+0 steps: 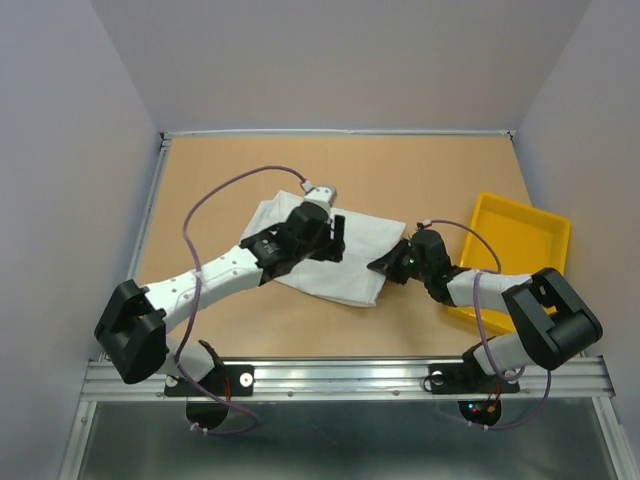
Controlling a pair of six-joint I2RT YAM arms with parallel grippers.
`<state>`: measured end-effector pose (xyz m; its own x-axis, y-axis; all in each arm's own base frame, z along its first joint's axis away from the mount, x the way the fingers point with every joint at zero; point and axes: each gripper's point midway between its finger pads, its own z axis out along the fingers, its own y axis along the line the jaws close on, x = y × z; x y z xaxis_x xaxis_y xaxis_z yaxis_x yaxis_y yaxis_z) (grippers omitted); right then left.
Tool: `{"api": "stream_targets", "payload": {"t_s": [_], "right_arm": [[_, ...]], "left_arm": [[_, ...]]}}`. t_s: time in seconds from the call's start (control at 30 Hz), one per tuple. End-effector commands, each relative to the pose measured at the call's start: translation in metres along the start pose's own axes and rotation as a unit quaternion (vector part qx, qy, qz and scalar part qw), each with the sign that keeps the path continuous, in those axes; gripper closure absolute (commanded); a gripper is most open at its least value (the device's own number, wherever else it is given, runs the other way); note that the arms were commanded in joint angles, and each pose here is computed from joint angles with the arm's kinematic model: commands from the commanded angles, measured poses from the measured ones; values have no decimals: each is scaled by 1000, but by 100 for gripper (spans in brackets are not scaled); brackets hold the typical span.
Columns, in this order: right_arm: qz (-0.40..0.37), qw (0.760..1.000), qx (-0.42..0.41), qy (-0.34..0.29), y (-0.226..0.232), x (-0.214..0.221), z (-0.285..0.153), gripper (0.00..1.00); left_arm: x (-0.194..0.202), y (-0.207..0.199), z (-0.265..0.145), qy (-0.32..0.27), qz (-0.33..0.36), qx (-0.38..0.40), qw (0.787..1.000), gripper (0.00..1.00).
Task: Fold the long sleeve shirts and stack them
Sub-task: Fold the shirt
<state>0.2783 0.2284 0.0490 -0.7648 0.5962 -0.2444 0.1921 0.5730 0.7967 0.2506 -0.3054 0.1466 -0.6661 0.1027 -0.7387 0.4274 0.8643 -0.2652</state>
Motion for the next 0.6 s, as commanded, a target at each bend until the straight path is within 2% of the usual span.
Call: {"api": "stream_targets", "payload": {"t_s": [0.0, 0.03, 0.1, 0.2, 0.4, 0.57], "right_arm": [[-65, 998, -11, -18, 26, -26, -13, 99], [-67, 998, -7, -16, 26, -28, -18, 99], [-86, 996, -4, -19, 30, -40, -23, 99], [-115, 993, 21, -16, 31, -51, -29, 99], [-138, 989, 59, -2, 26, -61, -36, 99], [-155, 984, 81, 5, 29, -74, -41, 99]], "left_arm": [[-37, 55, -8, -56, -21, -60, 996, 28], [-43, 80, -5, -59, -37, -88, 994, 30], [-46, 99, 0, -53, -50, -109, 991, 31], [-31, 131, 21, -20, -82, -148, 985, 36], [9, 145, 46, 34, -123, -165, 978, 46], [40, 149, 51, 58, -146, -166, 974, 51]]}}
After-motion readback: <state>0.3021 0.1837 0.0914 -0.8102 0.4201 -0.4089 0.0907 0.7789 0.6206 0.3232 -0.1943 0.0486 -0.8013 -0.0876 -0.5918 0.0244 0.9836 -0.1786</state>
